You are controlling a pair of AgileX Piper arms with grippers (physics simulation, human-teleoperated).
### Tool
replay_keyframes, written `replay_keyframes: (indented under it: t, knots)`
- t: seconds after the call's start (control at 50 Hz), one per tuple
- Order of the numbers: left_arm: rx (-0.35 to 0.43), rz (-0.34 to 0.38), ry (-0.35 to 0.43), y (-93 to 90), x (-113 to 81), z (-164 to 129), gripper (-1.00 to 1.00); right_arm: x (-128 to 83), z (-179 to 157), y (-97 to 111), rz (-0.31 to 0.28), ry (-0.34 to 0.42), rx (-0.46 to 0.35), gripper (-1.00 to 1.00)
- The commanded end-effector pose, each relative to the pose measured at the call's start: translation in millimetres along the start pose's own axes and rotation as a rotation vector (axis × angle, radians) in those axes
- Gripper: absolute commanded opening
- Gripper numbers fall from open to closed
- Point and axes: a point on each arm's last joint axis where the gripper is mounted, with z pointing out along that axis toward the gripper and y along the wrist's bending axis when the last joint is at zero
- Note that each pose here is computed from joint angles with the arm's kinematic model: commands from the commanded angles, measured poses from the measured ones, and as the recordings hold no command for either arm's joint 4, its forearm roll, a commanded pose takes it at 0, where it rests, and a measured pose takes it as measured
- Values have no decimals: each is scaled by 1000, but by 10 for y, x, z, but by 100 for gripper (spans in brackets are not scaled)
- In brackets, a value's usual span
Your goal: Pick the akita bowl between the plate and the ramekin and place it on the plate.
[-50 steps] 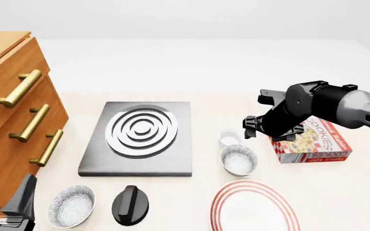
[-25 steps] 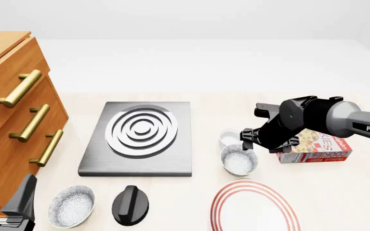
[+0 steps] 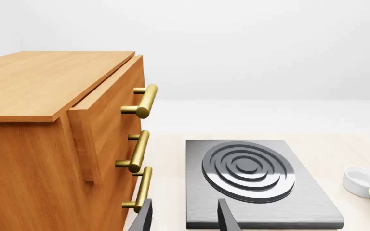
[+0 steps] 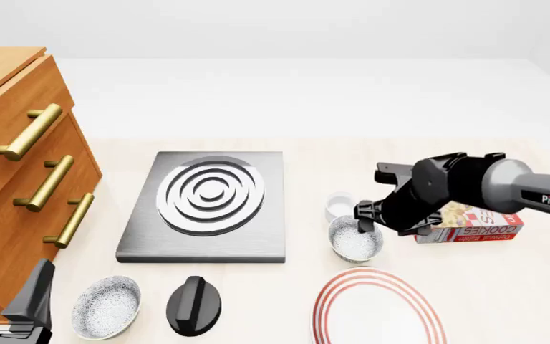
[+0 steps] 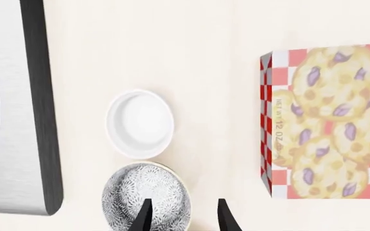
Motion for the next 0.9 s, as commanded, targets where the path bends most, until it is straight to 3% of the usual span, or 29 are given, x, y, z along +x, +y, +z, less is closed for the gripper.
replay_keyframes:
  t: [0.02,0.24,0.9]
  knots:
    - [0,0,0,0,0,0,100,83,30,29,-1,6,-4,100]
    - [0,0,0,0,0,0,100,126,96,-49,12,7,3,100]
    - [0,0,0,0,0,0,100,167,177,20,24,11,-4,100]
